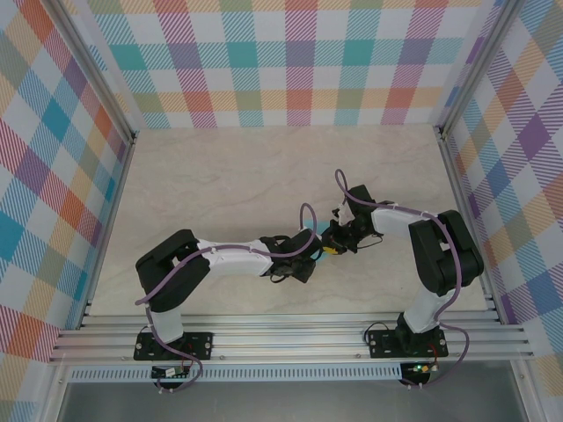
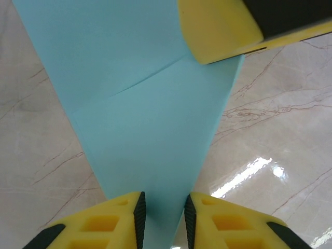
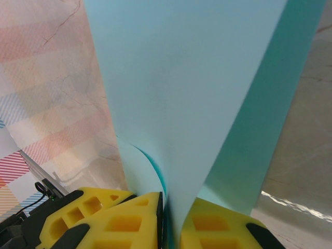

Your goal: Fold a paper plane with a square sheet of paper (pick it up from the middle)

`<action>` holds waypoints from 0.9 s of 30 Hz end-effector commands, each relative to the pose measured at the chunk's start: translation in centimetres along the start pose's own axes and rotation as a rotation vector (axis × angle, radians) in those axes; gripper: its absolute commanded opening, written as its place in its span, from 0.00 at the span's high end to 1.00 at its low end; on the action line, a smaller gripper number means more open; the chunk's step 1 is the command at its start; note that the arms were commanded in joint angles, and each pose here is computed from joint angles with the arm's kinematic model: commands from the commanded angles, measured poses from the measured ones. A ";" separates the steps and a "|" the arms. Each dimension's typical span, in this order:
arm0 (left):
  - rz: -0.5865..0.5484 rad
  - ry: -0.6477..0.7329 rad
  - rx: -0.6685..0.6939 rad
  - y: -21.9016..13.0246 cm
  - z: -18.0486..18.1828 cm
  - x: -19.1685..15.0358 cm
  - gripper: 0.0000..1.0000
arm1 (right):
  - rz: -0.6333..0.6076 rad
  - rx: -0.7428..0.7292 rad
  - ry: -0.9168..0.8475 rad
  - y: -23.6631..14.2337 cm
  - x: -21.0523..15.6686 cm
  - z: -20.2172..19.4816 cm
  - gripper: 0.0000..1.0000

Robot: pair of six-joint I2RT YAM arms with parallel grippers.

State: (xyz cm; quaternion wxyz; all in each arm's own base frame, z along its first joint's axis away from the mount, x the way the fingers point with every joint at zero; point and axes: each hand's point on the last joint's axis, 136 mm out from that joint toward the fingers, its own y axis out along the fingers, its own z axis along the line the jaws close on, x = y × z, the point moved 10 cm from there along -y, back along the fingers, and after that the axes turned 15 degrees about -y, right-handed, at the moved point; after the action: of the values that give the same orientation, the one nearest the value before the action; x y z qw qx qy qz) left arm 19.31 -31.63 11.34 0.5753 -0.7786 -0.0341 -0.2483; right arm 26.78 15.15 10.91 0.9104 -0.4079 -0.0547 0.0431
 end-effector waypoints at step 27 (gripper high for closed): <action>0.013 0.012 -0.048 -0.4 -0.1 0.6 0.93 | 0.002 0.014 -0.028 -0.8 0.8 1.3 0.86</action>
State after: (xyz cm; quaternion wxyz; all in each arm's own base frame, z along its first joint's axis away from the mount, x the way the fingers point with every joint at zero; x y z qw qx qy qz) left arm 19.50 -31.71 11.49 0.5678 -0.7853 -0.0271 -0.2452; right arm 27.23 15.32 11.65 0.9103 -0.4077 -0.0568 0.0439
